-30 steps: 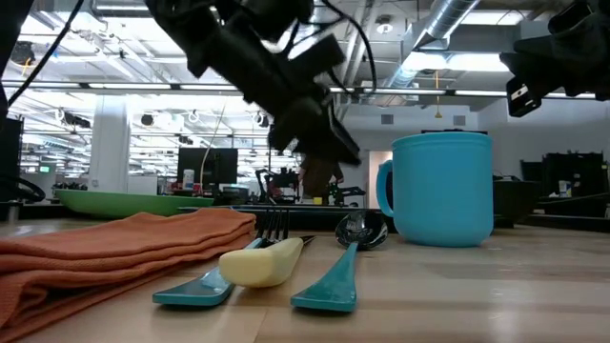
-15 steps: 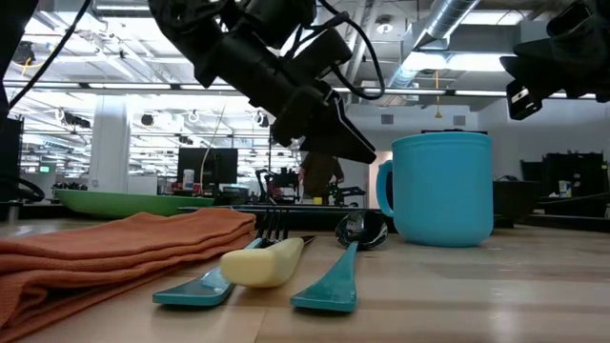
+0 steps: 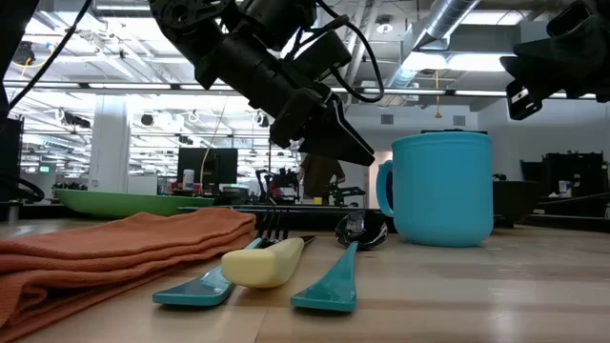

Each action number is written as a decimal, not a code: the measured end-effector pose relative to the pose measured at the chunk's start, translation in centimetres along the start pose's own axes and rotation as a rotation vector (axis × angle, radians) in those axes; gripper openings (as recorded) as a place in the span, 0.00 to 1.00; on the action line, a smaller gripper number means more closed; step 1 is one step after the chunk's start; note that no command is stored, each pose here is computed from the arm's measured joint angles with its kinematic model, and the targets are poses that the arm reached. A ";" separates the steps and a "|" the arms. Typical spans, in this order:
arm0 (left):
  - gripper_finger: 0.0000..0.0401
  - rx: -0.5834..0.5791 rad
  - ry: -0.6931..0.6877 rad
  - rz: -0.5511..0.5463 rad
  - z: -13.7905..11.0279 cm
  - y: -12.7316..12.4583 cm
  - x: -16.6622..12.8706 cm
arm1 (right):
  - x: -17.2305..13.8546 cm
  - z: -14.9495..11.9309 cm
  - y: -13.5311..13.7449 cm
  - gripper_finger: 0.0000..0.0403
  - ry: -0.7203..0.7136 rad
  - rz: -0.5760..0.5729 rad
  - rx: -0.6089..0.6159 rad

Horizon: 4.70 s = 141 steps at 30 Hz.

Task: Set up tray
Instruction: Put the blue mug on the black serving tray

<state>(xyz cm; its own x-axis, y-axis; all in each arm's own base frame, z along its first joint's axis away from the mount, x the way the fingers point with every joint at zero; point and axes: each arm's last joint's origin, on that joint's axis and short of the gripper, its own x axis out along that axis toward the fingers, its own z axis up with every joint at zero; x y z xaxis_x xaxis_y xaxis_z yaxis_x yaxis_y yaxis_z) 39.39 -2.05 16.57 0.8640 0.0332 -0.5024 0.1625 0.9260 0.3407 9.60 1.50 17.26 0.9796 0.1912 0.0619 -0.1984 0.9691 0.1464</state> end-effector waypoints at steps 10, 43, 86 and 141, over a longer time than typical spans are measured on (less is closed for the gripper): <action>0.58 -0.004 -0.001 0.001 0.1 -0.3 0.0 | 0.0 0.0 0.0 0.20 0.000 0.000 0.000; 0.58 0.001 -0.019 0.010 0.8 0.0 0.0 | 0.0 0.0 0.0 0.20 0.000 0.000 0.000; 0.58 -0.053 -0.021 -0.049 -1.1 0.4 3.1 | 0.0 -0.3 0.0 0.20 0.028 -0.004 0.002; 0.12 -0.079 -0.110 -0.045 -0.3 0.6 3.0 | 0.0 -0.3 0.0 0.20 0.027 -0.004 0.009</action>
<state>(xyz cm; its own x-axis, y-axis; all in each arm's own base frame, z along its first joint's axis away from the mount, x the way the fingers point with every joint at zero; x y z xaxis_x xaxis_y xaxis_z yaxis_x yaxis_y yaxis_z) 41.94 -1.24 15.02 0.9043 -0.0462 -0.4243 0.1678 0.9525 0.2540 9.66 1.52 17.00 0.9809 0.1914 0.0348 -0.1945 0.9684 0.1559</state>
